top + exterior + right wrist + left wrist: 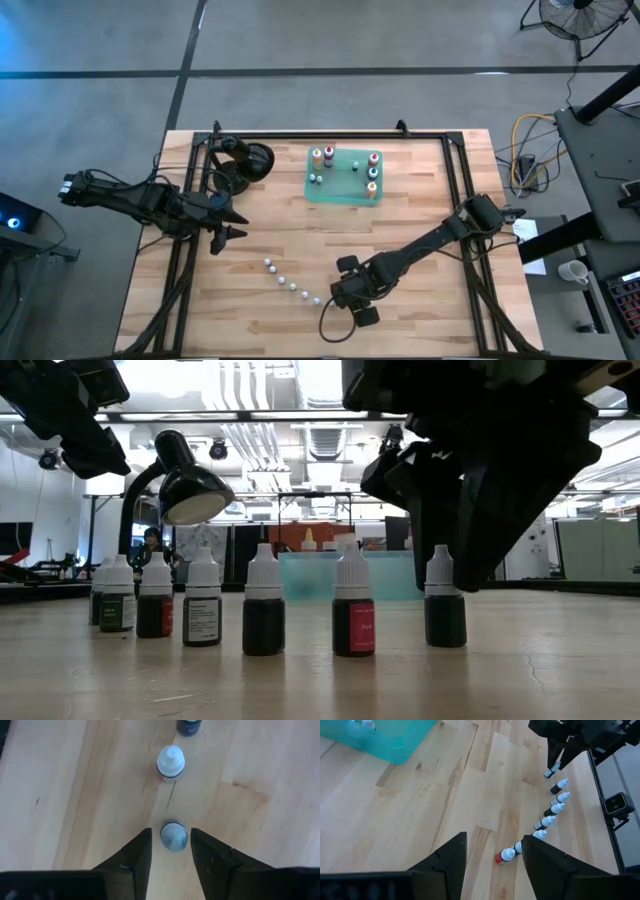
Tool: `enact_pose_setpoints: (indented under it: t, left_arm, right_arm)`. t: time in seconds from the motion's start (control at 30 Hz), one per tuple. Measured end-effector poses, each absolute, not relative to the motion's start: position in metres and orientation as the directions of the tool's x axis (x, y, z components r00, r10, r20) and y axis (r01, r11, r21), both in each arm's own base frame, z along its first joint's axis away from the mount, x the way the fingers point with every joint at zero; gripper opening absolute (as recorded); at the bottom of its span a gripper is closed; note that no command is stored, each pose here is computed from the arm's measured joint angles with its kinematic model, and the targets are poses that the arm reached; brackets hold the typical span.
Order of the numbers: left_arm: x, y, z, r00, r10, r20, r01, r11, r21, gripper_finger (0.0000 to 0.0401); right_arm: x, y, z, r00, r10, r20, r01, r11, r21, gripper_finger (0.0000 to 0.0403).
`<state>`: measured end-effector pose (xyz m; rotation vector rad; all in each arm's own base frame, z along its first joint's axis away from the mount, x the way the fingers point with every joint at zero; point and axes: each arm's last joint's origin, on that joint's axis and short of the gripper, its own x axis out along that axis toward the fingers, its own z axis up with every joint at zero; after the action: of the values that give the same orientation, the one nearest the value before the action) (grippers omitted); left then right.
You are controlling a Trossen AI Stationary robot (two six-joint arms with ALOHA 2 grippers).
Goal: Pick & Place food coloring
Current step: Put the right small blue food coloring bottle into the green bin
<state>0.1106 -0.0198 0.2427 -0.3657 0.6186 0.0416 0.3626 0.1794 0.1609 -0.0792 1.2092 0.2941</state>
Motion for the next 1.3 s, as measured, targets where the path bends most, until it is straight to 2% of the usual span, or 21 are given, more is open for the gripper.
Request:
enact_pose_setpoints:
  t: [0.3,0.87,1.1,1.3]
  left_arm:
    - [0.111,-0.02,0.243,0.816,-0.07,-0.574,-0.146,0.935,-0.322,0.0163]
    - [0.111,-0.02,0.243,0.816,-0.07,-0.574,-0.146,0.935,-0.322,0.0163]
    - [0.111,-0.02,0.243,0.815,-0.07,-0.574,-0.146,0.936,-0.322,0.0163]
    - [0.111,-0.02,0.243,0.816,-0.071,-0.574,-0.142,0.938,-0.317,0.0163]
  right_arm:
    - [0.364,0.18,0.162,0.335,0.187,-0.923,-0.243,0.964,0.107,0.0123]
    - [0.366,0.178,0.163,0.348,0.156,-0.924,-0.208,0.974,0.086,0.0062]
    - [0.375,0.138,0.196,0.45,-0.087,-0.889,0.134,0.991,-0.029,0.006]
    - [0.375,0.067,0.251,0.546,-0.348,-0.762,0.515,0.857,-0.022,0.006]
